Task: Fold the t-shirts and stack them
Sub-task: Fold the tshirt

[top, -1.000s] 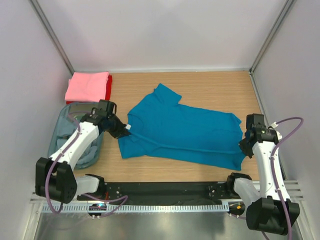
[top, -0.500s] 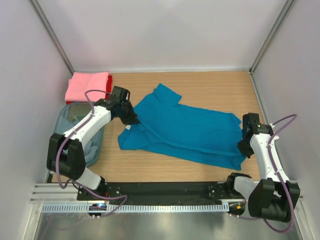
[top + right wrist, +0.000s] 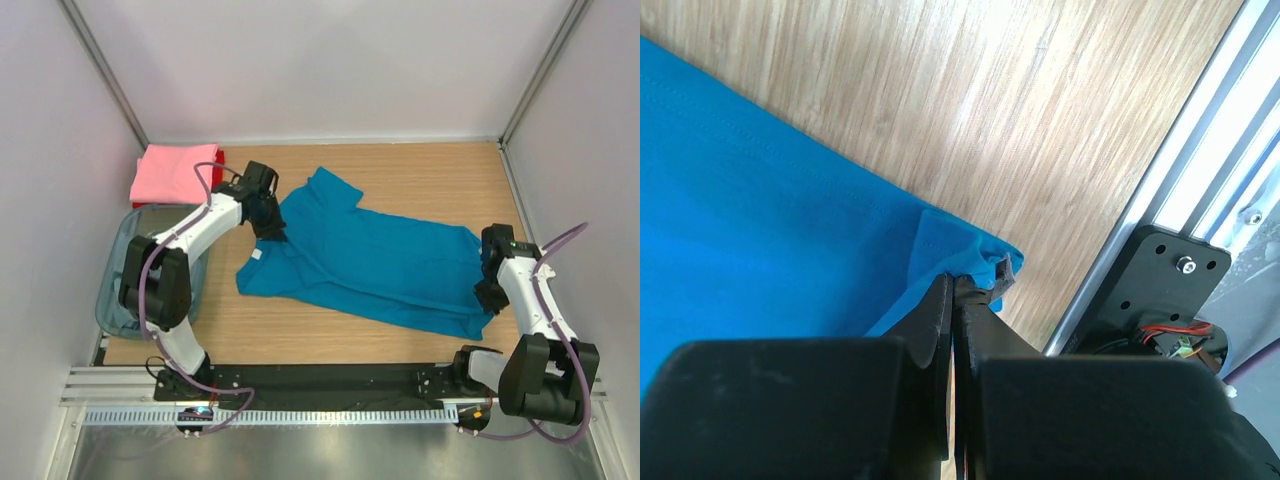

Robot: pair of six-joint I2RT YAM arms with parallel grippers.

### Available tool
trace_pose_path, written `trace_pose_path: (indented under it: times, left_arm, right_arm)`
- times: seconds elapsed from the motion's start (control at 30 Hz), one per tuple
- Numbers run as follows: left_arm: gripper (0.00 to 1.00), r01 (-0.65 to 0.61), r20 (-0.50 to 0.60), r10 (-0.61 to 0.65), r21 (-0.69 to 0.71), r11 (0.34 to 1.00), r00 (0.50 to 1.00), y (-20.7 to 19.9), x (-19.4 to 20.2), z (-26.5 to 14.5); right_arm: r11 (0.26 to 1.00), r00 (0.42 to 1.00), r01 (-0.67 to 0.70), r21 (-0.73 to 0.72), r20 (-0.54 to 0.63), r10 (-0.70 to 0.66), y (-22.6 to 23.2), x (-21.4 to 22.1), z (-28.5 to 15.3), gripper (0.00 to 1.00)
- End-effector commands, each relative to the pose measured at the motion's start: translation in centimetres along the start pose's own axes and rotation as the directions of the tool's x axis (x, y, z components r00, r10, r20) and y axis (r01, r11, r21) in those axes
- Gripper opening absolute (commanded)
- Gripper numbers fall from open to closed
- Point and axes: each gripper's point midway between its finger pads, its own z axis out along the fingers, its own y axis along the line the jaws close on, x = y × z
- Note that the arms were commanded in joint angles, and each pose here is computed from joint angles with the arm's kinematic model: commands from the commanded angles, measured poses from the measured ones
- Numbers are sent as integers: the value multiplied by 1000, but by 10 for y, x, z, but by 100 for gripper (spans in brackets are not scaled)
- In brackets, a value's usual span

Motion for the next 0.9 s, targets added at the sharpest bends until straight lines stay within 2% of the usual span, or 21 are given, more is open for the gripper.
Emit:
trace_pose_path:
  times: [0.0, 0.23, 0.57, 0.77, 0.83, 0.87]
  left_arm:
    - [0, -51, 14, 52, -57, 997, 999, 6, -9, -1]
    - [0, -50, -3, 50, -124, 991, 999, 14, -14, 7]
    - [0, -15, 14, 19, -201, 979, 1000, 22, -22, 8]
    - [0, 4, 25, 5, -332, 943, 1000, 41, -28, 1]
    - [12, 0, 22, 8, -335, 942, 1000, 37, -31, -6]
    - [20, 2, 26, 7, -336, 942, 1000, 35, -33, -11]
  right_arm:
    - [999, 998, -38, 30, 60, 36, 1, -13, 3, 1]
    - [994, 999, -23, 105, 46, 18, -4, -9, 14, 1]
    - [1000, 997, -16, -20, 80, 17, 21, -21, 11, 1]
    - [1000, 997, 17, -25, 70, -15, 26, -21, 13, 4]
    - [999, 998, 21, -47, 58, -18, 32, -22, 9, 10]
    - [998, 998, 28, -59, 50, -25, 35, -22, 7, 18]
